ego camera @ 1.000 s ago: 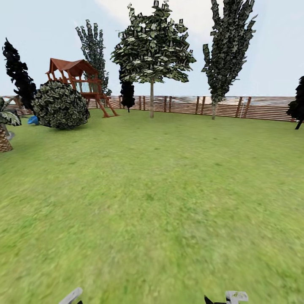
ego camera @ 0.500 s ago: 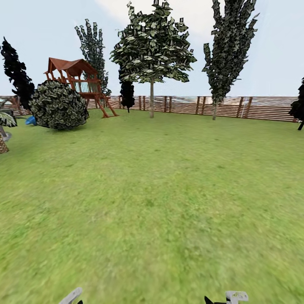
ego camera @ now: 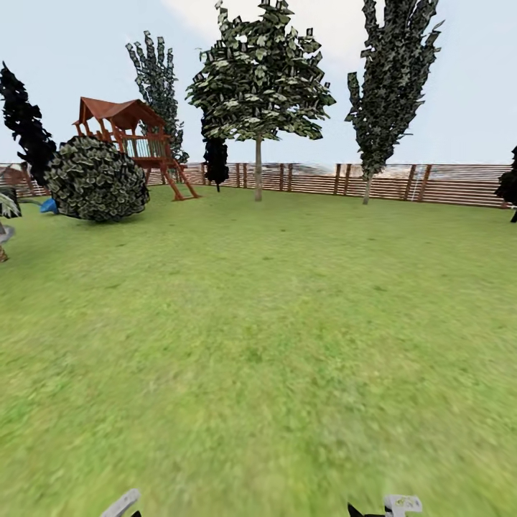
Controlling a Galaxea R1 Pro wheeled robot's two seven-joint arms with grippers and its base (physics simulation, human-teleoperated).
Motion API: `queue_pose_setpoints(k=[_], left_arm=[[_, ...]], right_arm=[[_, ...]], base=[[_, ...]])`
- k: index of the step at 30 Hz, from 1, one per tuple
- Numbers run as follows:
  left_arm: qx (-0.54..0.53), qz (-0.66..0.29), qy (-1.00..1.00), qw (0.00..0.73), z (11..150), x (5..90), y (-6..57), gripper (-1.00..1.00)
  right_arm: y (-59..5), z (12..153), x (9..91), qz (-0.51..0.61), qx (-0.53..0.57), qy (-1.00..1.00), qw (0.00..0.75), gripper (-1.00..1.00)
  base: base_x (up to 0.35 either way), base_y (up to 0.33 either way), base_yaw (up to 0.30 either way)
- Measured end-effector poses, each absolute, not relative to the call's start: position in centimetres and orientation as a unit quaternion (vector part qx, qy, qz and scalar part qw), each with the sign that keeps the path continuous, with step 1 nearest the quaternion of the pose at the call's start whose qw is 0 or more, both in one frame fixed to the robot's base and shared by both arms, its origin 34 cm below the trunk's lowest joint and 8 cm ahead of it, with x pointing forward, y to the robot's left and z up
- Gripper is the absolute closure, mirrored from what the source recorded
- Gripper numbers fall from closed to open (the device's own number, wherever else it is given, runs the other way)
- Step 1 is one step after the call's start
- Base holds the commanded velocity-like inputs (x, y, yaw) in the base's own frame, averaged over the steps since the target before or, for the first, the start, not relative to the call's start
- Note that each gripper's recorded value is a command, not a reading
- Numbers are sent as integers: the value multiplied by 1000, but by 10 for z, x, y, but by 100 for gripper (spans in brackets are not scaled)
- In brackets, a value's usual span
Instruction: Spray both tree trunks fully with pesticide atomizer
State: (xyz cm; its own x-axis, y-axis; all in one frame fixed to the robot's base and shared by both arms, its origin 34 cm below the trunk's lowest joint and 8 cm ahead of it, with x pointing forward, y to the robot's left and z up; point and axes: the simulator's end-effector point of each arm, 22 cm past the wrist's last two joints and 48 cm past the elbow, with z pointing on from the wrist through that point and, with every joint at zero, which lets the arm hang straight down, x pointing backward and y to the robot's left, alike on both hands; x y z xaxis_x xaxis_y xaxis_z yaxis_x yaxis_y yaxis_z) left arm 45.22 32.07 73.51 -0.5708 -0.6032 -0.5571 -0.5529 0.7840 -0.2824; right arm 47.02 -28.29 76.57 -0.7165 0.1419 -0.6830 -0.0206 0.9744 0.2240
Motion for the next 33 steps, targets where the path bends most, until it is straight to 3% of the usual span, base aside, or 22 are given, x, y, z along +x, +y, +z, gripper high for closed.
queue_pose_setpoints(k=[16, 26, 33], left_arm=[[-325, -38, 886, 330, 735, 453, 321, 100], [-325, -38, 886, 329, 735, 453, 321, 100], [-325, -38, 886, 329, 735, 453, 321, 100]], right_arm=[[-282, 763, 468, 109, 34, 921, 372, -100], [-294, 715, 416, 92, 49, 943, 316, -100], [-311, 711, 410, 57, 51, 933, 352, -100]], base=[[335, 0, 0], [335, 0, 0], [335, 0, 0]])
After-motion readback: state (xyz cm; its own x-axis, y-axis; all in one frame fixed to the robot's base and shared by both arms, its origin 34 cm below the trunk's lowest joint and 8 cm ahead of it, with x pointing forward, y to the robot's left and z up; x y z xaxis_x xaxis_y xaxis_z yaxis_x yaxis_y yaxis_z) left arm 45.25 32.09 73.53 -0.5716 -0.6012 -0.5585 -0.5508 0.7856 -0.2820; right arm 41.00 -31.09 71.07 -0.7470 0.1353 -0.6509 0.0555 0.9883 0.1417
